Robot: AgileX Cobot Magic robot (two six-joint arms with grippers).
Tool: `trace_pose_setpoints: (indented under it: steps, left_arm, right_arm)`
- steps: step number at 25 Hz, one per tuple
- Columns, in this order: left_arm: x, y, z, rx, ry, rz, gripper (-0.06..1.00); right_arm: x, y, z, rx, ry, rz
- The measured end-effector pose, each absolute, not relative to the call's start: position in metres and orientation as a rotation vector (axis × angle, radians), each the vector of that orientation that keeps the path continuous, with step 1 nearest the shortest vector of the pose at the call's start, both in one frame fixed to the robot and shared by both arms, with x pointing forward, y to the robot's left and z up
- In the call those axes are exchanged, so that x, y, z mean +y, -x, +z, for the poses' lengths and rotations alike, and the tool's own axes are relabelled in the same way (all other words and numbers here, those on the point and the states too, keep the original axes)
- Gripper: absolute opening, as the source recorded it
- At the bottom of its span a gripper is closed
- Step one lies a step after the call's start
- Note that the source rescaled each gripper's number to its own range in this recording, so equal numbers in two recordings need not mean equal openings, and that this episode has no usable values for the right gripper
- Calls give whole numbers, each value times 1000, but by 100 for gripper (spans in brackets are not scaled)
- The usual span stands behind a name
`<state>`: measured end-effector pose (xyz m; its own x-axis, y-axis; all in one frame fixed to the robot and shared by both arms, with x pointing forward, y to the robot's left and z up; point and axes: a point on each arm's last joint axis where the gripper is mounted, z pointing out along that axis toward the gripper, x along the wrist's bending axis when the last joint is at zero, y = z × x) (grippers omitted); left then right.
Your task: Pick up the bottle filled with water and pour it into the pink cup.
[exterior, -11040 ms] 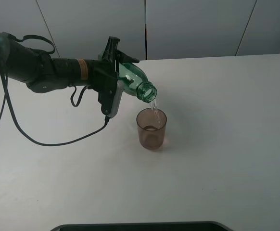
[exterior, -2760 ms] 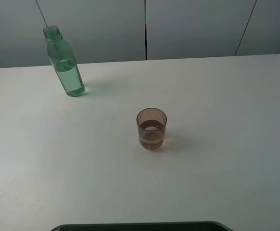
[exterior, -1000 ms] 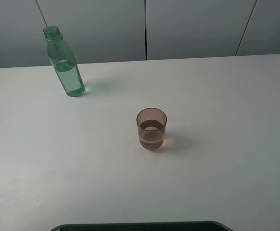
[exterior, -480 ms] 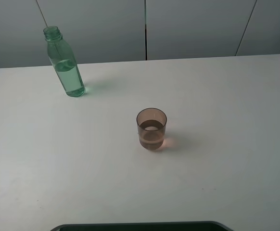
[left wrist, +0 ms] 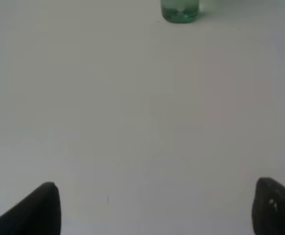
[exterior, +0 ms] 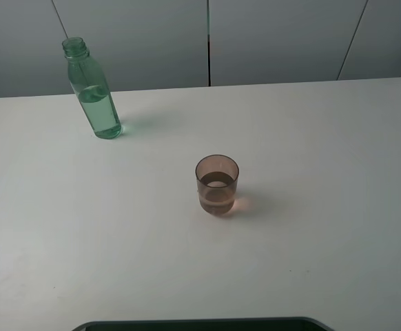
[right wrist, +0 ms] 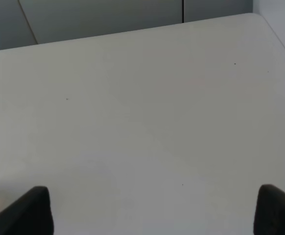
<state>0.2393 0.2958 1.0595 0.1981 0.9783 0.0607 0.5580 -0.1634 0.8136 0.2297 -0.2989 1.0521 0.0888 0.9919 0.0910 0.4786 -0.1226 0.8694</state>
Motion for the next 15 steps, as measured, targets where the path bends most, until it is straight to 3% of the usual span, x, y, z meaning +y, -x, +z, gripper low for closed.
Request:
trace_pose_setpoints:
  steps: [15]
  left_arm:
    - [299, -231, 1054, 1415, -1672, 901, 99]
  right_arm:
    - [-299, -230, 1052, 1464, -1690, 961]
